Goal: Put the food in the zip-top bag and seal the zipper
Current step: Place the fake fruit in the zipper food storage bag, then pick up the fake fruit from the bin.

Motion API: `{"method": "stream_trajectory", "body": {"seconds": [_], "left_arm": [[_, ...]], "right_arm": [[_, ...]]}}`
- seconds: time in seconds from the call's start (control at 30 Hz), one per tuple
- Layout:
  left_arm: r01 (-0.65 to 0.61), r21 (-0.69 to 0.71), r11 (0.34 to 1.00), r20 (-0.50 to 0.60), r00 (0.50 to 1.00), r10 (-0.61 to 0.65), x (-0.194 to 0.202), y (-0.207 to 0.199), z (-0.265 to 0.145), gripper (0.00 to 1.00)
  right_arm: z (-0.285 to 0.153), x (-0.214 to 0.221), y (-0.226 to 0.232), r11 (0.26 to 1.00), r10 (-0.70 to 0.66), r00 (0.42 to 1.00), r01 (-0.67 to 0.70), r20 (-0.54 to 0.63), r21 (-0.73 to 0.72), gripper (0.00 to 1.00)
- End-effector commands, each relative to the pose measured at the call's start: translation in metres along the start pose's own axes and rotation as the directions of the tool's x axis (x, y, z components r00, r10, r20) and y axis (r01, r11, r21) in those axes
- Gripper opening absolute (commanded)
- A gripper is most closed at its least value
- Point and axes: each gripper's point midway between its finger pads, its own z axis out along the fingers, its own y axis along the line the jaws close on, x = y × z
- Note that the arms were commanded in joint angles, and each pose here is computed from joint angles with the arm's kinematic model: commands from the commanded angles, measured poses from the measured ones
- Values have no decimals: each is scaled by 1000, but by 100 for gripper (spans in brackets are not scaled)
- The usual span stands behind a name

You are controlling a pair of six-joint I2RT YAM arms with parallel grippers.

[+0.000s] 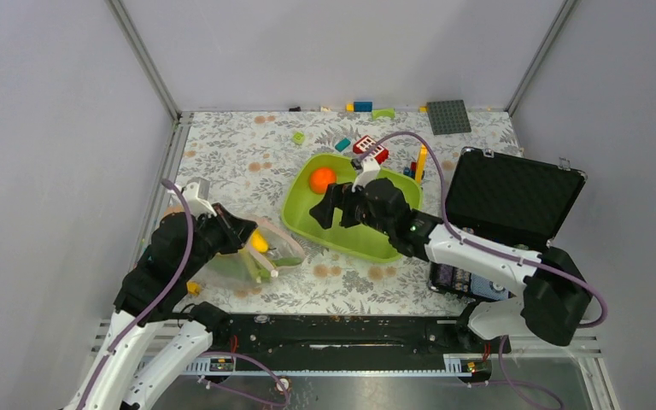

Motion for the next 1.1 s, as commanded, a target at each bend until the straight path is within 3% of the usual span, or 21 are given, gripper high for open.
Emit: {"method": "stream_trajectory", "body": {"seconds": [0.0, 0.2, 0.33, 0.47, 0.57, 0.63, 0.8, 1.07], "left_arm": [[-20, 58, 998, 145, 989, 11, -49, -28, -21, 0], [-29, 171, 985, 172, 985, -1, -72, -62, -39, 0], [5, 233, 972, 169, 985, -46, -71, -73, -42, 0], [121, 27, 992, 229, 965, -124, -72, -28, -33, 0], [198, -204, 959, 296, 946, -133, -73, 19, -35, 0], [205, -279, 938, 300, 947, -118, -73, 32, -39, 0], [166, -223, 961, 307, 947, -93, -83, 17, -43, 0], [83, -120, 989, 301, 953, -43, -82, 1, -45, 0]], "right_arm": [[5, -15, -17, 994, -64, 994, 71, -86, 82, 100], [2, -13, -5, 993, -117, 987, 118, -108, 1, 100], [1, -16, -30, 981, -149, 984, 159, -93, 112, 100], [4, -18, -58, 965, -86, 990, 111, -113, 236, 100], [16, -26, -77, 947, -38, 994, 69, -104, 314, 100], [28, -30, -87, 935, -13, 993, 55, -119, 350, 100], [75, -36, -114, 910, 34, 991, 24, -132, 415, 100], [131, -46, -150, 852, 175, 985, -148, -7, 502, 100]]}}
